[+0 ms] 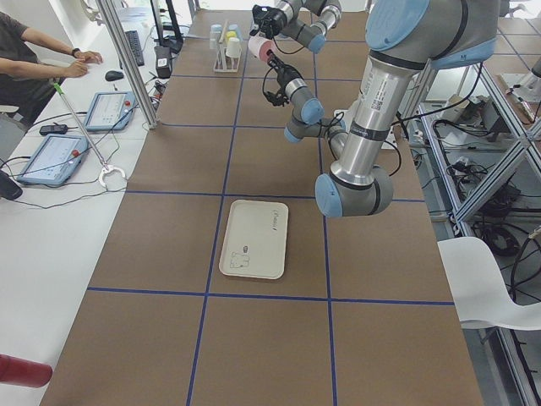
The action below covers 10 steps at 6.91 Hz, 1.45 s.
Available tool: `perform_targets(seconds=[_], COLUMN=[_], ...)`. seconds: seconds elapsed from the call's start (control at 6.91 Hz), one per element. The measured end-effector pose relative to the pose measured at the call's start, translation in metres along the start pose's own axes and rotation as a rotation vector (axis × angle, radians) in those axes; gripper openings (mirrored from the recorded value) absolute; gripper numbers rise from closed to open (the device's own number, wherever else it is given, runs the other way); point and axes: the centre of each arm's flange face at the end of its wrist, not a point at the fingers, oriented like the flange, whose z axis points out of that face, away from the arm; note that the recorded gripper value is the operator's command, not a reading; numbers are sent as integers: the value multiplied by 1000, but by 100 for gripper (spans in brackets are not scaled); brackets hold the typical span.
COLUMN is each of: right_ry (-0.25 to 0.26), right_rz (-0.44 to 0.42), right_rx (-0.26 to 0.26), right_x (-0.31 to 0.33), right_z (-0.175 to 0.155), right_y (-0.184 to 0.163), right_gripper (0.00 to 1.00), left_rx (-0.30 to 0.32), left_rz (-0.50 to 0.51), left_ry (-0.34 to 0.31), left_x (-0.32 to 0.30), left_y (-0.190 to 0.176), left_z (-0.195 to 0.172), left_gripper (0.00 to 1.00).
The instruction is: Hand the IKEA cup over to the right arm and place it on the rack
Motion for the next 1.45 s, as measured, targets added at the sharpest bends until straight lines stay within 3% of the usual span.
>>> perform_targets(seconds=[0.43,0.58,0.72,0.87,1.01,1.45], right_ry=[4,4,3,4,0,-7], right_rz=[-3,-2,-2,-1,1,0], right_rx=[8,6,5,3,0,-1], right_x=[2,3,3,4,3,2], right_z=[2,2,2,2,1,1], right_y=[-1,-1,0,1,1,1], right_gripper=[91,28,0,0,0,0], left_rx=[-1,1,5,8,12,16], left_rz=[-2,-1,0,-1,-1,87], left_ry=[2,1,1,10,16,19], left_x=[0,-1,-1,0,0,0], left_y=[1,1,2,3,3,3], left_z=[1,2,4,6,7,6], left_gripper=[0,0,3,79,100,100])
